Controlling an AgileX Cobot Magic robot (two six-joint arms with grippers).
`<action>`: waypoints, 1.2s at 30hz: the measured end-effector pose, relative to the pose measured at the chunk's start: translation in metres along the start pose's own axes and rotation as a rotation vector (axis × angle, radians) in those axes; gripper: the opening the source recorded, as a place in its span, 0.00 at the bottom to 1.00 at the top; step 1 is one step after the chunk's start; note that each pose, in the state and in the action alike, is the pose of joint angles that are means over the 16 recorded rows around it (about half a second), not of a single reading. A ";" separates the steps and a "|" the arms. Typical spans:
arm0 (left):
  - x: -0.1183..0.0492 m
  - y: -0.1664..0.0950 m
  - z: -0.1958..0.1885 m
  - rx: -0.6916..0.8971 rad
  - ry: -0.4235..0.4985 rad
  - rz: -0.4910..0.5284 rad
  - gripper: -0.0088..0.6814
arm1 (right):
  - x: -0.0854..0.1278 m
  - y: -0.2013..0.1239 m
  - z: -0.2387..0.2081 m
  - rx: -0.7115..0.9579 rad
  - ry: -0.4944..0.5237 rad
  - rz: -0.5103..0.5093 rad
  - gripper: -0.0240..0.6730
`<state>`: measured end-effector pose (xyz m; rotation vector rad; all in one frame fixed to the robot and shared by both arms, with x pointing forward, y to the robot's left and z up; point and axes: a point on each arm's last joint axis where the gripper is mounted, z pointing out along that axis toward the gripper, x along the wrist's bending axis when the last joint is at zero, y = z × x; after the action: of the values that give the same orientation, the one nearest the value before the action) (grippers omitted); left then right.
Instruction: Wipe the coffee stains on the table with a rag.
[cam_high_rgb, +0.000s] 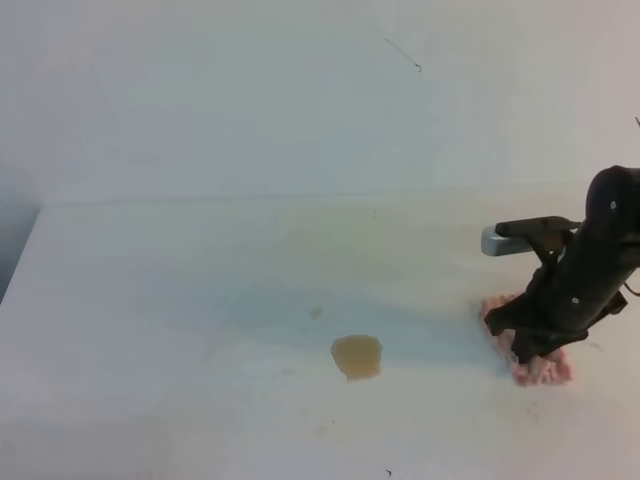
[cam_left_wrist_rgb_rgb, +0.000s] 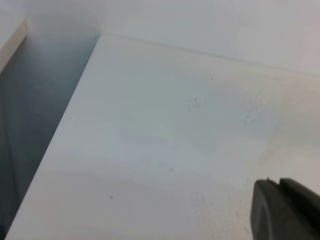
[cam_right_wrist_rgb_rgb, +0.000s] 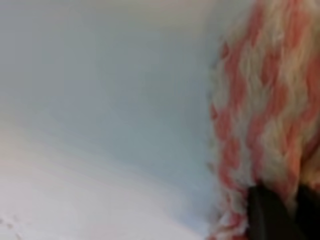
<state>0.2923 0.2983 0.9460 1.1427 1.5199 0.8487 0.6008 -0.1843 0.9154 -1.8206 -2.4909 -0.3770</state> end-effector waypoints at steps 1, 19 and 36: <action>0.000 0.000 0.000 0.000 0.000 0.000 0.01 | 0.002 0.001 0.001 0.006 0.011 -0.005 0.14; 0.000 0.000 0.000 -0.004 -0.001 0.000 0.01 | 0.130 0.039 -0.022 -0.118 0.186 -0.343 0.03; 0.000 0.000 0.000 -0.004 -0.001 0.000 0.01 | 0.159 0.049 0.019 -0.030 0.114 -0.414 0.03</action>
<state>0.2924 0.2984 0.9464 1.1401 1.5167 0.8509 0.5991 -0.0174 0.9323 -1.2371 -2.7789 -0.5154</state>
